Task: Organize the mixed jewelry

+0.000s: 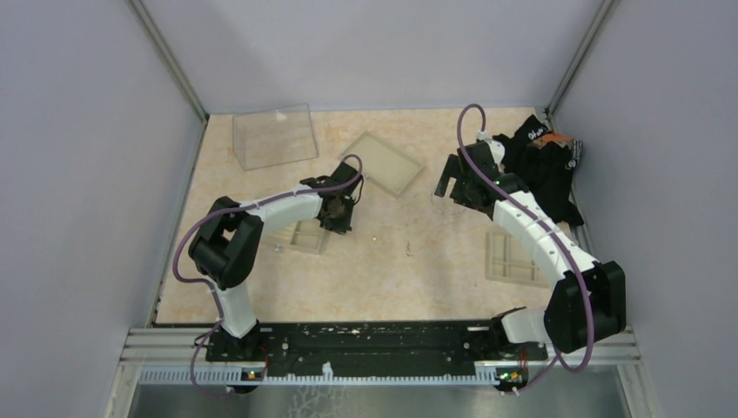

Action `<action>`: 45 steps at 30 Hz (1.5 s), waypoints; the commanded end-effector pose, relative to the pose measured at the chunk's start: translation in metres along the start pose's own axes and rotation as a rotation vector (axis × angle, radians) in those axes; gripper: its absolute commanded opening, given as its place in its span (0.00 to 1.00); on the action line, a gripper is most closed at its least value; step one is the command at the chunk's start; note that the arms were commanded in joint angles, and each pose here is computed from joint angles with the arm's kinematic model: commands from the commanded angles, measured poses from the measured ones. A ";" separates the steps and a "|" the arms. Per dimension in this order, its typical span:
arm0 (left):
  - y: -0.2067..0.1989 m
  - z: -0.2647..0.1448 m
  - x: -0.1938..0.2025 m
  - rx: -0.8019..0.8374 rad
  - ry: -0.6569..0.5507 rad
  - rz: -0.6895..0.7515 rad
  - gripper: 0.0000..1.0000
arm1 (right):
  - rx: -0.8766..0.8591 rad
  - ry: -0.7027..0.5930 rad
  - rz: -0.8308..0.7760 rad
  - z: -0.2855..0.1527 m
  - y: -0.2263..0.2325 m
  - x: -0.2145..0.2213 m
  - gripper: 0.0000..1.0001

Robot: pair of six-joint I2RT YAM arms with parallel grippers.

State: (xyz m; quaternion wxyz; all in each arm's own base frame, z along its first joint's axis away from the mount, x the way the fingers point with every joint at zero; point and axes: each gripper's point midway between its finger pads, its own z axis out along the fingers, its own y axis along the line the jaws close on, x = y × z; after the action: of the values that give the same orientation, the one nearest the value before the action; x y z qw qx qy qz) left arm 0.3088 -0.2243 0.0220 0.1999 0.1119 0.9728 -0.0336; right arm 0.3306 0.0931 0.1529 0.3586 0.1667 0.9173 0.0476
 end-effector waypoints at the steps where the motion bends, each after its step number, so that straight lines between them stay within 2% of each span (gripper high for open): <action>1: 0.000 -0.012 -0.017 -0.017 -0.044 -0.001 0.14 | -0.049 -0.068 0.021 -0.012 0.011 -0.022 0.93; 13: 0.017 -0.034 -0.040 -0.079 -0.116 0.001 0.14 | -0.051 -0.070 0.024 -0.016 0.008 -0.020 0.93; 27: 0.086 -0.035 -0.052 -0.131 -0.133 -0.159 0.16 | -0.054 -0.065 0.034 -0.017 0.006 -0.015 0.93; 34: 0.100 -0.027 -0.049 -0.159 -0.122 -0.165 0.23 | -0.048 -0.064 0.035 -0.017 0.005 -0.014 0.93; 38: 0.098 -0.035 -0.055 -0.134 -0.147 -0.154 0.34 | -0.049 -0.067 0.036 -0.018 0.006 -0.015 0.93; 42: 0.089 -0.045 -0.060 -0.081 -0.164 -0.153 0.35 | -0.047 -0.065 0.036 -0.018 0.005 -0.015 0.93; 45: 0.063 -0.056 -0.061 -0.013 -0.184 -0.122 0.35 | -0.045 -0.065 0.036 -0.019 0.005 -0.015 0.93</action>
State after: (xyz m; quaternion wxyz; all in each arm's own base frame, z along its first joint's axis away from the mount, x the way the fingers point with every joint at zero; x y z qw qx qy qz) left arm 0.3575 -0.1404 0.0663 0.2522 0.0239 0.9674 0.0021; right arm 0.3266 0.0940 0.1599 0.3655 0.1674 0.9138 0.0584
